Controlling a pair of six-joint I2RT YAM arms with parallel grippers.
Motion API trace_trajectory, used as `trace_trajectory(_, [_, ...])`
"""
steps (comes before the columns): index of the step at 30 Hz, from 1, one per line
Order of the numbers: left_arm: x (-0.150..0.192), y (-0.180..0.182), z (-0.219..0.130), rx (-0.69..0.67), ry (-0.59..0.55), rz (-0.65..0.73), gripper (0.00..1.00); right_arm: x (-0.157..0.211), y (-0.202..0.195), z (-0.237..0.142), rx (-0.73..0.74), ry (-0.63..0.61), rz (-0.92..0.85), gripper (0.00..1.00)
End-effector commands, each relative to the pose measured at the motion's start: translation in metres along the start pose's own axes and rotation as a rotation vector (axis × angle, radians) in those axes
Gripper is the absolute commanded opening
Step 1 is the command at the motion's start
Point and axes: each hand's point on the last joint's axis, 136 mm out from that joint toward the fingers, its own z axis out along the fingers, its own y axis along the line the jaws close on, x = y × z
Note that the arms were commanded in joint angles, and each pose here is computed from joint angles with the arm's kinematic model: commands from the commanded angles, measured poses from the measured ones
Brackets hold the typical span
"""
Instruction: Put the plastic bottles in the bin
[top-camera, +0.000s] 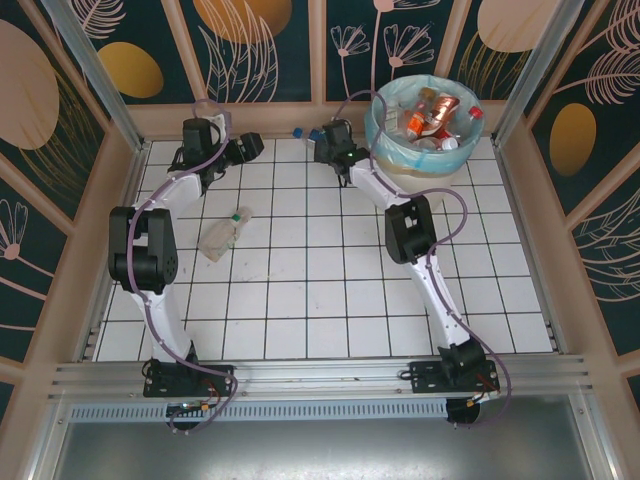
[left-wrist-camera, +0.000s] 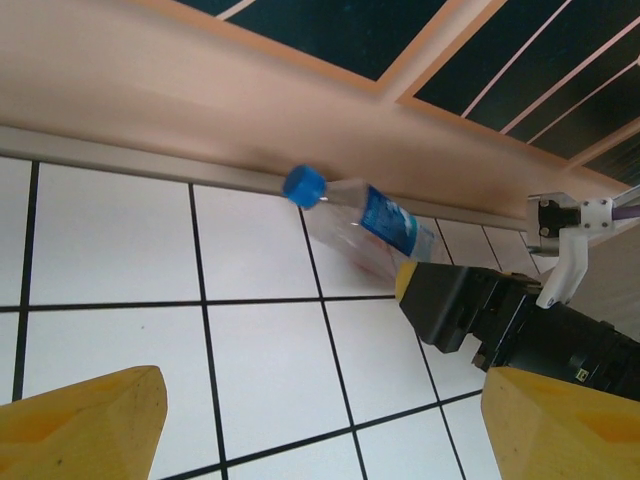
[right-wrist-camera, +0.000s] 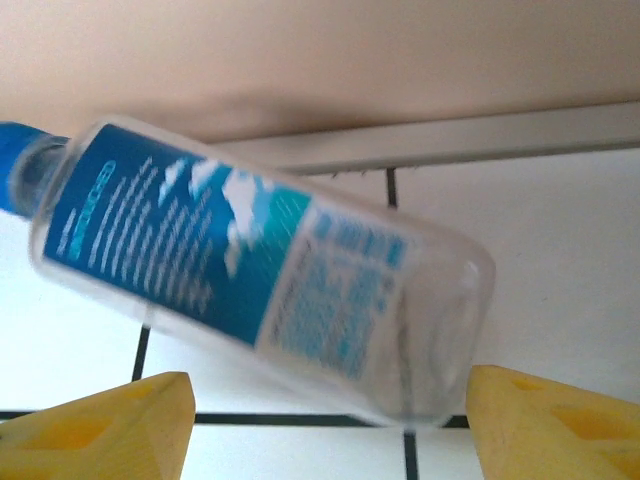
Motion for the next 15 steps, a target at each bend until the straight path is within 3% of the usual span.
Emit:
trace_trajectory(1, [-0.016,-0.019,-0.02,0.009,-0.03,0.018,0.82,0.039,0.02,0.002,-0.057,0.093,-0.048,0.72])
trace_trajectory(9, [-0.018,-0.014,-0.027,-0.046,-0.037,0.033,0.83,0.037,0.077,-0.044,-0.117,0.005,-0.174,0.71])
trace_trajectory(15, [-0.018,-0.005,-0.025,-0.09,-0.035,-0.002,0.83,-0.011,0.062,-0.04,-0.067,-0.085,-0.03,0.78])
